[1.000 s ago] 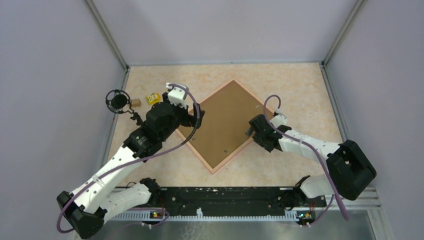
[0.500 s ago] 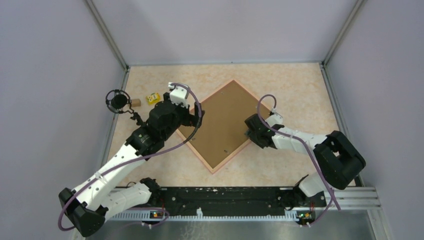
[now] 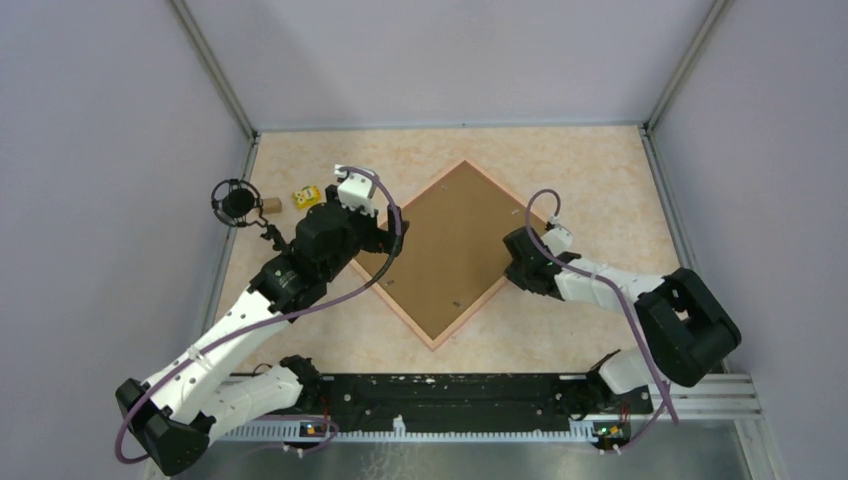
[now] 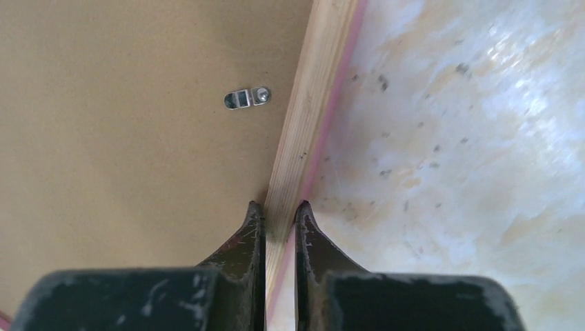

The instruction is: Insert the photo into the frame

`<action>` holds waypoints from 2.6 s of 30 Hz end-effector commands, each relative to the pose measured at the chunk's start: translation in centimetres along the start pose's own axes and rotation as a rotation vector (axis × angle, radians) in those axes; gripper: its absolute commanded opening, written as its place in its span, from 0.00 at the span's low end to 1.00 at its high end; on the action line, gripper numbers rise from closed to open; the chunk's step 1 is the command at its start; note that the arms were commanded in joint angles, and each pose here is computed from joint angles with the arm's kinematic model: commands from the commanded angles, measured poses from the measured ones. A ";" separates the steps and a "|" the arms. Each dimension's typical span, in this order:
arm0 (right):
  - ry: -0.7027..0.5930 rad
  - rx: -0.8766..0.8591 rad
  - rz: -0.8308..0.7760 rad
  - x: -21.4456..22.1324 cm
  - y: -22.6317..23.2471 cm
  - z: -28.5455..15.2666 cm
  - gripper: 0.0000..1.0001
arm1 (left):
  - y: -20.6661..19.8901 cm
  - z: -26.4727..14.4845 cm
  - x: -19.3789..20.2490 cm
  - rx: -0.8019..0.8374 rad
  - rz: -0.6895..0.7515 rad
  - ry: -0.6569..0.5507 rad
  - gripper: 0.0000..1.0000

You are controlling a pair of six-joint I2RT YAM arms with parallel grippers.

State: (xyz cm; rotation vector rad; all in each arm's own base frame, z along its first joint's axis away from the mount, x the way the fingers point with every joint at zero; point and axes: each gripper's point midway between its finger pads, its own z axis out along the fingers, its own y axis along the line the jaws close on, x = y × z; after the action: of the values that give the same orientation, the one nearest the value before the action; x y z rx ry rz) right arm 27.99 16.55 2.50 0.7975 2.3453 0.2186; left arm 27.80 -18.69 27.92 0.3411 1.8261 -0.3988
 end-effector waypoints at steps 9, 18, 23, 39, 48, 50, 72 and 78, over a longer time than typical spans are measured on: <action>0.072 0.042 -0.495 -6.6 -5.3 -0.1 0.00 | -1.2 0.8 0.1 0.061 -0.003 0.012 0.99; 0.021 -0.083 -0.735 -12.7 2.0 3.0 0.00 | -3.4 4.5 5.4 0.158 0.020 0.222 0.99; 0.019 -0.042 -0.622 -13.6 2.3 1.9 0.32 | -4.4 6.0 8.6 0.180 -0.010 0.394 0.98; 0.181 -0.096 -0.342 -5.5 -2.5 -3.8 0.72 | 1.0 5.8 17.2 0.100 -0.160 0.694 0.95; 0.216 -0.049 -0.385 -1.7 -2.9 -3.3 0.71 | 0.9 5.6 19.3 0.119 -0.145 0.807 0.83; 0.215 -0.036 -0.383 -1.7 -3.0 -3.1 0.70 | 1.4 5.6 19.3 0.096 -0.131 0.808 0.83; 0.265 0.101 -0.485 0.3 -6.2 -2.4 0.53 | 0.7 5.3 18.1 0.139 -0.134 0.766 0.84; 0.245 0.127 -0.497 -0.1 -6.5 -2.2 0.51 | 0.5 5.3 17.8 0.151 -0.135 0.755 0.84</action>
State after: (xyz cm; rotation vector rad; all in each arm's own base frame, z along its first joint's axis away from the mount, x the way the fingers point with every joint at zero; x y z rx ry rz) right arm 23.72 12.23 2.47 0.2647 2.7132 0.0437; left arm 26.65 -19.16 6.94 0.4913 2.6657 -0.5057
